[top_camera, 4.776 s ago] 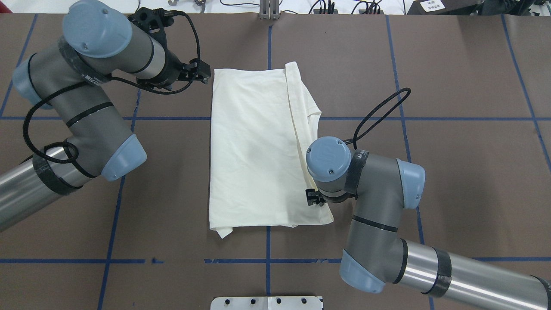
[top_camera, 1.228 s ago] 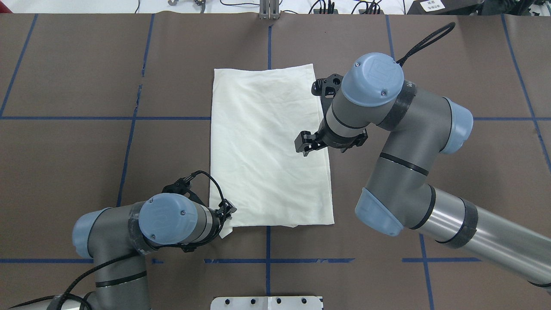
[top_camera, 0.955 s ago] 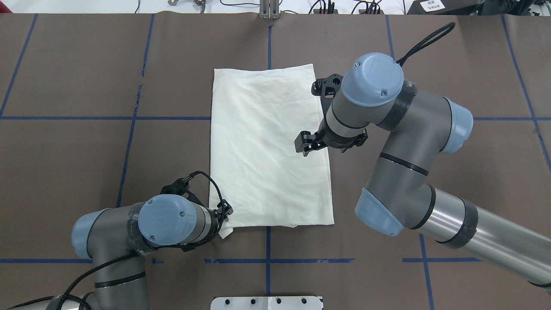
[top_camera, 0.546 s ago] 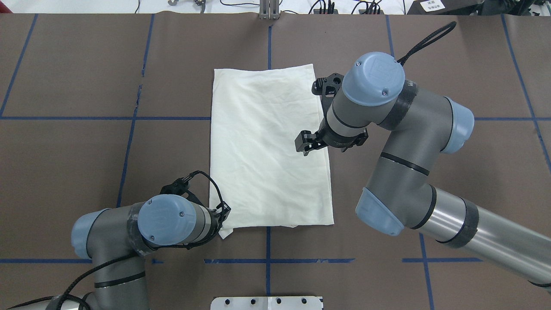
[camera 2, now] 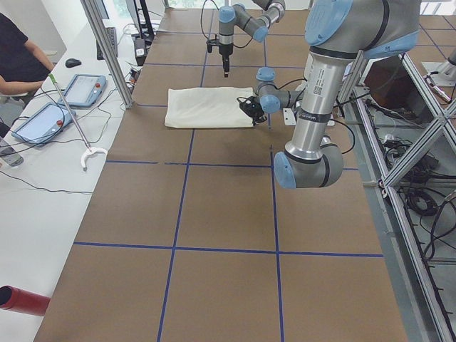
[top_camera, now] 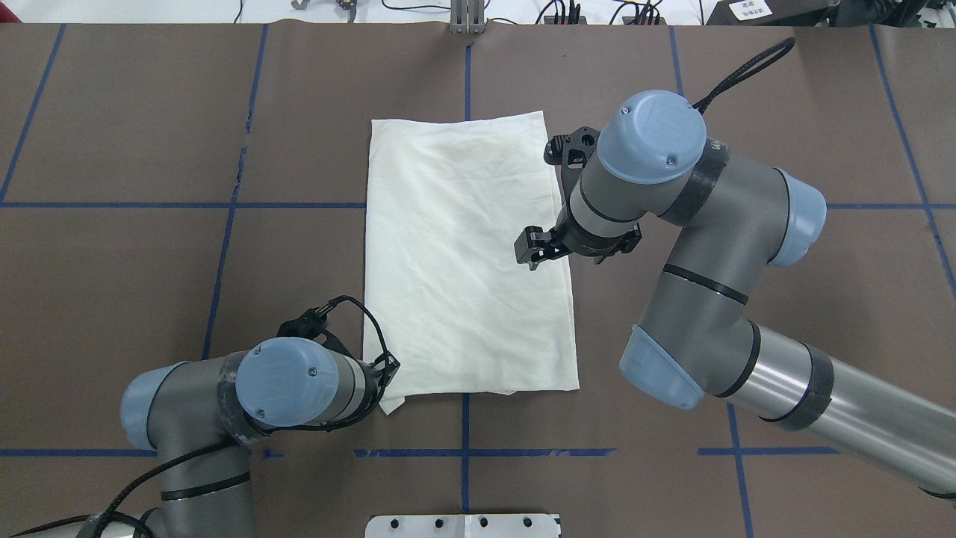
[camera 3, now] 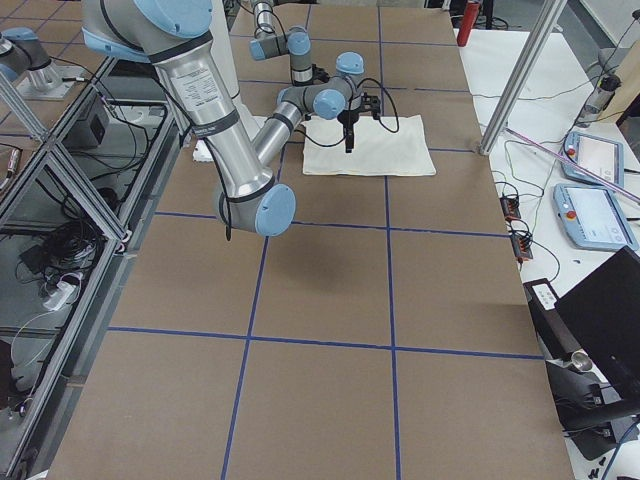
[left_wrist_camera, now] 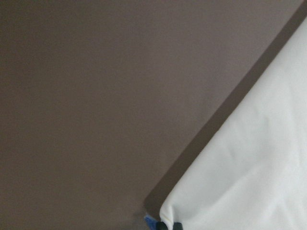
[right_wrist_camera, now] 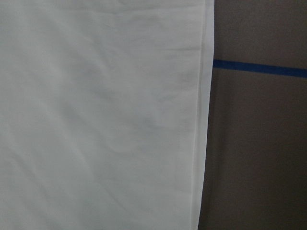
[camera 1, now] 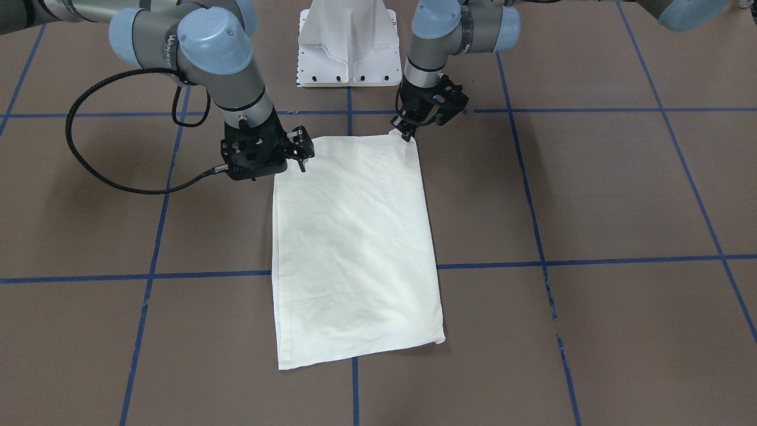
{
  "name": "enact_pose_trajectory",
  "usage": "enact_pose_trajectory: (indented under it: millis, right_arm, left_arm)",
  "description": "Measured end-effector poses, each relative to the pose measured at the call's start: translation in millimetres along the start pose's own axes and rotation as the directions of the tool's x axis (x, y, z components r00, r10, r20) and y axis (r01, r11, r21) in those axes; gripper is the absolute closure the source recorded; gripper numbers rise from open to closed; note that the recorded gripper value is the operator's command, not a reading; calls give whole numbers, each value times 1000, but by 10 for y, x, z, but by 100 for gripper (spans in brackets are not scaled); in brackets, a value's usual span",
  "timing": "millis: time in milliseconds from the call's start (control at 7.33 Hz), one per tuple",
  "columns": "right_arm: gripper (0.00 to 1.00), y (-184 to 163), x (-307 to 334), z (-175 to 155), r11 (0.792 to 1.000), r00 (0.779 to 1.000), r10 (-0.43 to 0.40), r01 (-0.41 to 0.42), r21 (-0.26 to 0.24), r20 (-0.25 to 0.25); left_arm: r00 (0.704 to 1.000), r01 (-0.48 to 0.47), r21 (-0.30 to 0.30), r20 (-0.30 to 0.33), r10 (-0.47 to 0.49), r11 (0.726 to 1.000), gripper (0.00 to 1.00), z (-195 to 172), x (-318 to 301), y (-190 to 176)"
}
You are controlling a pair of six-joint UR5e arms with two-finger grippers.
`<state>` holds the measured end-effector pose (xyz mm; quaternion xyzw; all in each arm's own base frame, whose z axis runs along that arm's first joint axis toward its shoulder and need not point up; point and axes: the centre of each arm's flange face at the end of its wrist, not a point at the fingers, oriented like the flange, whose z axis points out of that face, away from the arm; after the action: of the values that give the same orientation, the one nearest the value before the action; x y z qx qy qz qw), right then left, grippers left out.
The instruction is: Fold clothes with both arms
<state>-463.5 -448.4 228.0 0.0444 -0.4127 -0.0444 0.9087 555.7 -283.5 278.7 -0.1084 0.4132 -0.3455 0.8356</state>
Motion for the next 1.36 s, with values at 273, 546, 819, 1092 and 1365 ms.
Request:
enact_pose_trajectory:
  millis: [273,546,819,1092,1365]
  right_arm:
    - [0,121,-35,29,998,998,69,-69,-12,5]
    - [0,490,-193,126,973,974,226,-225,-42,10]
    - [0,919,-457,323,904,904,428,-428,-14,-10]
    - [0,1318,-697,576,833,833,553,-552,43,-22]
    - [0,1480,-772,807,819,818,574,-570,67,-49]
  left_arm:
    - [999,-37,-9,-9,37,999,100,-73,8,16]
    - [997,-74,-13,-10,74,997,100,-90,7,22]
    - [996,-89,-15,-9,89,996,100,-87,9,26]
    - [995,-103,-18,-10,103,995,100,-89,15,33]
    - [994,-111,-20,-11,111,994,100,-91,22,39]
